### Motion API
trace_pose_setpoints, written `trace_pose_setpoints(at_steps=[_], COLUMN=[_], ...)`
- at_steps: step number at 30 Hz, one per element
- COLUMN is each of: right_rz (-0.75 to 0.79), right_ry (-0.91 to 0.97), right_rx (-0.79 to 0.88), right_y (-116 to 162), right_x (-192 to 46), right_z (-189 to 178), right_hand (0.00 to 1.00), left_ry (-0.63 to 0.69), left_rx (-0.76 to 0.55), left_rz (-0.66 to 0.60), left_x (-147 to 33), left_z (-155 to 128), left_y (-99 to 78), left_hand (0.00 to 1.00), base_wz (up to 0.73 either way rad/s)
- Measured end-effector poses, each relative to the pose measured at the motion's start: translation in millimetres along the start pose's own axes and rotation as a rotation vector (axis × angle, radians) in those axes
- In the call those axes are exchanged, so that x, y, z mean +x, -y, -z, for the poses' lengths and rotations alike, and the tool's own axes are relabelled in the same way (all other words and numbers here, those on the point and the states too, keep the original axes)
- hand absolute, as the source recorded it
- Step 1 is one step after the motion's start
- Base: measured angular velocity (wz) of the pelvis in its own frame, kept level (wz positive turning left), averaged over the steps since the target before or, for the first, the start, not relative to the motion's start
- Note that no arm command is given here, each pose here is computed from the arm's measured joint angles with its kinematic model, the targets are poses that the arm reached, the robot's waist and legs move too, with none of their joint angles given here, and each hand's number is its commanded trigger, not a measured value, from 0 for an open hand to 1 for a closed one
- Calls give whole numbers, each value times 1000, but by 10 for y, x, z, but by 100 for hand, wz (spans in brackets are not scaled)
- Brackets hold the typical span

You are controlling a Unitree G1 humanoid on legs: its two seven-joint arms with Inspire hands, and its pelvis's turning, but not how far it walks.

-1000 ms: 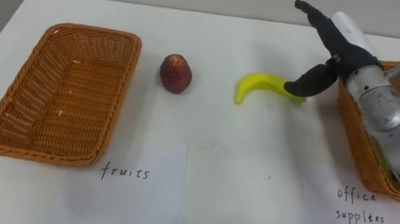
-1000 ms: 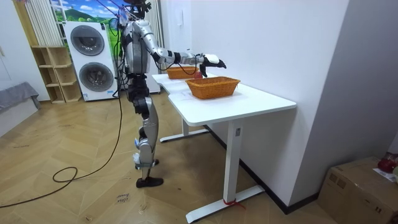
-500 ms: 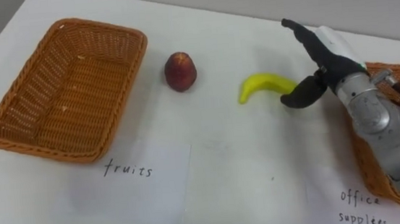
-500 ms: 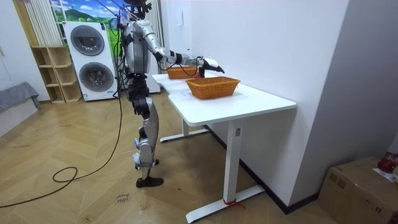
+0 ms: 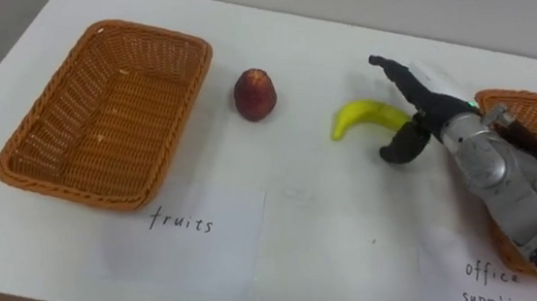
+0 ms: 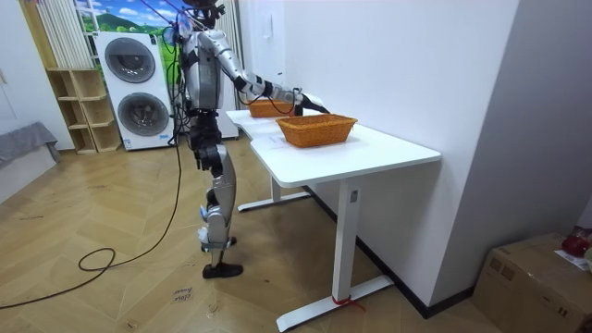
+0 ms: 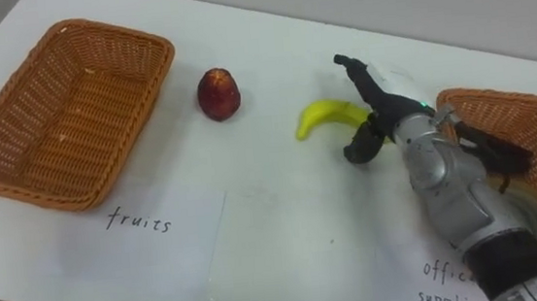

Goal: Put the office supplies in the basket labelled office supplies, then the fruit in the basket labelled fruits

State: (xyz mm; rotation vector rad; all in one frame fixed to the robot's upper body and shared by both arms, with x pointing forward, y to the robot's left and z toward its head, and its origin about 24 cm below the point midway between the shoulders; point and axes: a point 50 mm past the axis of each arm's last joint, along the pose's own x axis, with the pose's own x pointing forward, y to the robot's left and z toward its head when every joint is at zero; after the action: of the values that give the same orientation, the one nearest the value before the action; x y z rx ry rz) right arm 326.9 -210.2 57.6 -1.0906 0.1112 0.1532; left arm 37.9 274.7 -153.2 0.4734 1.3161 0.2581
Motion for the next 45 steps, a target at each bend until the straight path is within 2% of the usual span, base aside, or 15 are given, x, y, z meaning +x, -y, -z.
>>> trace_pose_setpoints(at_steps=[7, 29, 38, 45], right_rz=[2, -12, -112, -270], right_ry=[-39, -46, -85, -132], right_rx=[-25, -67, -8, -10], right_y=[66, 70, 64, -16], right_x=[89, 105, 171, 138], right_z=[50, 37, 76, 173], right_hand=[0, 0, 0, 0], left_ry=[9, 6, 18, 21], left_rx=[8, 38, 49, 72], left_rz=[-1, 10, 7, 10], left_x=[6, 21, 32, 37], left_z=[-25, -117, -181, -204], left_y=[-27, -4, -20, -22], left_hand=[0, 0, 0, 0], base_wz=[4, 1, 0, 0])
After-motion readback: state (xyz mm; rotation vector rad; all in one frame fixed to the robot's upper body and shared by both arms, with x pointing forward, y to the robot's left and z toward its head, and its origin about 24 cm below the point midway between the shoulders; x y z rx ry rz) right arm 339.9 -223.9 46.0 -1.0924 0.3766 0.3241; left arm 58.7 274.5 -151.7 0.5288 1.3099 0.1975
